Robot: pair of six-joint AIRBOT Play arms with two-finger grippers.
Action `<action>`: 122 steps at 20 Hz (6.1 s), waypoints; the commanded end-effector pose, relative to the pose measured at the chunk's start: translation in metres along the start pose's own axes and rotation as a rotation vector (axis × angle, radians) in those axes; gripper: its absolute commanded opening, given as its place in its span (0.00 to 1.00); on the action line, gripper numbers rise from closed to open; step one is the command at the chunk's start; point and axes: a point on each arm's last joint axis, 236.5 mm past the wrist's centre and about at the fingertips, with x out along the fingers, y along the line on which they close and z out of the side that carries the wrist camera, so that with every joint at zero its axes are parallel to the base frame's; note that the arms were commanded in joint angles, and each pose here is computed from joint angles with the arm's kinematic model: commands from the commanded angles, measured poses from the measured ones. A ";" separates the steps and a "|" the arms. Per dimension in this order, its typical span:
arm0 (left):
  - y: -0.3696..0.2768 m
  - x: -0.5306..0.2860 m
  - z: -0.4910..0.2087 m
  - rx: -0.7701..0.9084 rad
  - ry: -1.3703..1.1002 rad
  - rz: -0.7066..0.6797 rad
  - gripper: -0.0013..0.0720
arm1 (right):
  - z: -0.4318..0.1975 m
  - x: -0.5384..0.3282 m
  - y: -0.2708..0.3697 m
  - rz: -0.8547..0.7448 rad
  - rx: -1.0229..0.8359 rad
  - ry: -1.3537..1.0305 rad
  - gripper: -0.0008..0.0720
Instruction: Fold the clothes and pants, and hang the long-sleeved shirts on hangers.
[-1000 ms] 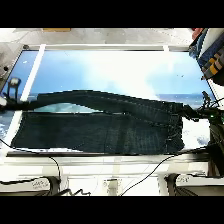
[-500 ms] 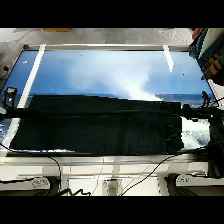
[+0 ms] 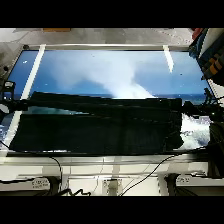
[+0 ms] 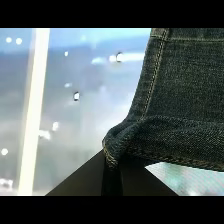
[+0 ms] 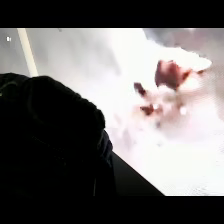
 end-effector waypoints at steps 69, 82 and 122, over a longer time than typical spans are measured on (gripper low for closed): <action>-0.023 -0.003 -0.032 -0.508 0.458 -0.161 0.97 | 0.022 -0.012 -0.006 -0.057 -0.047 -0.047 0.95; -0.006 -0.155 0.042 -0.489 0.223 -0.202 0.05 | -0.100 -0.126 -0.008 -0.364 -0.017 0.313 0.09; -0.067 -0.236 -0.170 -0.645 0.658 -0.185 0.08 | -0.181 -0.024 -0.064 -0.188 0.450 0.032 0.07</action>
